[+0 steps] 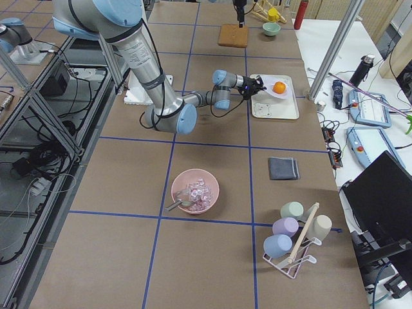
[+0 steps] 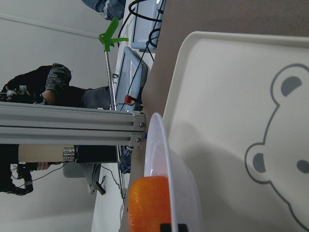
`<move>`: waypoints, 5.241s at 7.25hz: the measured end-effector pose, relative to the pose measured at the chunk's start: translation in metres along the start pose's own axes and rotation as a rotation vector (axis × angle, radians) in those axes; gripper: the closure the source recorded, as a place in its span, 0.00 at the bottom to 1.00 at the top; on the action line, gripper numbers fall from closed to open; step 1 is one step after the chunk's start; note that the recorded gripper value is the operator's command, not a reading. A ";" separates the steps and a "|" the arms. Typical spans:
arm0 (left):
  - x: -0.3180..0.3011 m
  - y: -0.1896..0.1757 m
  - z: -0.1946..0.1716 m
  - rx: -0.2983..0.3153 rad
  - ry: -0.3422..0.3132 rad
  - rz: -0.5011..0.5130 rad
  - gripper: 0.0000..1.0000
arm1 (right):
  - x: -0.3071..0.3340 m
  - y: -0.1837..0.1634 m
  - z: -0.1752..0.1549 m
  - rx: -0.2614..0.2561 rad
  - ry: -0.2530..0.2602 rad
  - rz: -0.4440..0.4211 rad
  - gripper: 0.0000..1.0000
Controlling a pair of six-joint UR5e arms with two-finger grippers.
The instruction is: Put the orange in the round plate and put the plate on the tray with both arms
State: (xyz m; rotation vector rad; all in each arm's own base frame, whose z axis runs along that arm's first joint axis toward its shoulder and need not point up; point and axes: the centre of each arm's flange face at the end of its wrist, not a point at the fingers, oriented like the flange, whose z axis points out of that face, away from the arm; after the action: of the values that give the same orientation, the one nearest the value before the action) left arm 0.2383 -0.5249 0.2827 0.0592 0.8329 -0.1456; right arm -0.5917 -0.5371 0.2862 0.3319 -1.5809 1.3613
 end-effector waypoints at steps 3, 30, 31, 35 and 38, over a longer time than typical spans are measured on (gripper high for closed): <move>-0.002 -0.002 -0.002 0.004 0.000 -0.004 0.02 | 0.009 -0.008 -0.021 -0.021 -0.006 0.004 0.00; -0.329 -0.078 -0.011 -0.053 -0.068 0.403 0.02 | -0.068 -0.517 -0.250 -0.793 0.715 -1.273 0.00; -0.335 -0.080 -0.004 -0.057 -0.067 0.400 0.02 | -0.069 -0.520 -0.252 -0.793 0.721 -1.269 0.00; -0.338 -0.081 -0.001 -0.057 -0.065 0.372 0.02 | -0.079 -0.546 -0.266 -0.781 0.738 -1.230 0.00; -0.335 -0.082 -0.003 -0.052 -0.064 0.375 0.02 | -0.079 -0.562 -0.274 -0.813 0.762 -1.259 0.00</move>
State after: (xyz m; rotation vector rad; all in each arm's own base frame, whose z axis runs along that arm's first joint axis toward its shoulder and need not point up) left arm 0.0015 -0.5700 0.5295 0.1594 0.7474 0.2263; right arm -0.0099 -0.5170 0.5268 0.1815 -0.8128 -0.1839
